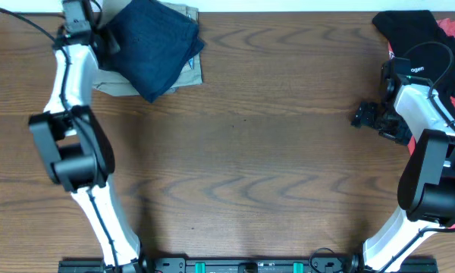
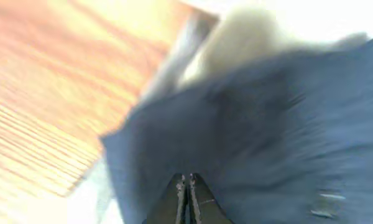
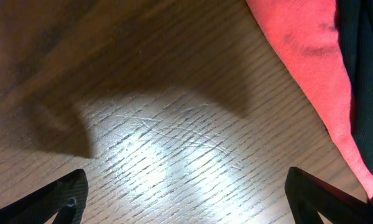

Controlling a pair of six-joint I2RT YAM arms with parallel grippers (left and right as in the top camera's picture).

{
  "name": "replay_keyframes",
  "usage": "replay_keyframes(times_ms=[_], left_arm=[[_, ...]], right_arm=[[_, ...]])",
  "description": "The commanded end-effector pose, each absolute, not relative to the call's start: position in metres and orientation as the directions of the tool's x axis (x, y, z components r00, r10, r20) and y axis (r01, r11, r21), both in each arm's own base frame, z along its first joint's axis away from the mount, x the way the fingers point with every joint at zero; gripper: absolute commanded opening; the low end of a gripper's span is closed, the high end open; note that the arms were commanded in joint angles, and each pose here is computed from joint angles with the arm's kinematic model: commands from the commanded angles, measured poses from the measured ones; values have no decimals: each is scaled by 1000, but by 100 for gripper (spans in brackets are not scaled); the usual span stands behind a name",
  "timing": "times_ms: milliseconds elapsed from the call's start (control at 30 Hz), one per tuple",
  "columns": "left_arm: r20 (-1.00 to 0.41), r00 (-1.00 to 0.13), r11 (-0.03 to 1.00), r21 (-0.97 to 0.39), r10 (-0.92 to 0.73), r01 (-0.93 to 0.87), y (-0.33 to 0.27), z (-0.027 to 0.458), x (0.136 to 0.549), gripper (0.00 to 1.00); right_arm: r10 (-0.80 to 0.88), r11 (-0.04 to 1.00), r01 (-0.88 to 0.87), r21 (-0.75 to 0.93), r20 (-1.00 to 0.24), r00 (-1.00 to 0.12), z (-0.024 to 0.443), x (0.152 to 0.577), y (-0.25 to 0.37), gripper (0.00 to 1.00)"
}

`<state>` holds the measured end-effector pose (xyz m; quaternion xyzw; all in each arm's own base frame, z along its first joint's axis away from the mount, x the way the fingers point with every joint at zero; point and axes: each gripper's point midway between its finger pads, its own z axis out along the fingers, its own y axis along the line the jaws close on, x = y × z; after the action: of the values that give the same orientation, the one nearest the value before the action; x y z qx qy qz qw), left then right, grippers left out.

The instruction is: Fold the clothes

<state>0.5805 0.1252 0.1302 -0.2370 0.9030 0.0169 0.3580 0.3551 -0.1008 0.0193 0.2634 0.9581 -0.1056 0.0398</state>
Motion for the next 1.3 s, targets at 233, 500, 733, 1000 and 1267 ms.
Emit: replay_keyframes(times_ms=[233,500,733,1000,1267], left_arm=[[-589,-711,923,-203,-383,-328,54,181,547,6],[-387,-840,923,-104,-380,-370,47,114,507,6],[-269,-881,920,-78,-390,-384,48,57,490,6],[-154,-909,909,-230,-387,-348,14,44,481,6],[-298,-875,899,-340,-381,-276,0,122,493,6]], right_arm=[[490,836,517,-184,-173,-854,33,360,-107,99],[490,836,517,-184,-173,-854,33,360,-107,99],[490,836,517,-184,-173,-854,33,360,-107,99],[490,836,517,-184,-173,-854,33,360,-107,99],[490,836,517,-184,-173,-854,33,360,-107,99]])
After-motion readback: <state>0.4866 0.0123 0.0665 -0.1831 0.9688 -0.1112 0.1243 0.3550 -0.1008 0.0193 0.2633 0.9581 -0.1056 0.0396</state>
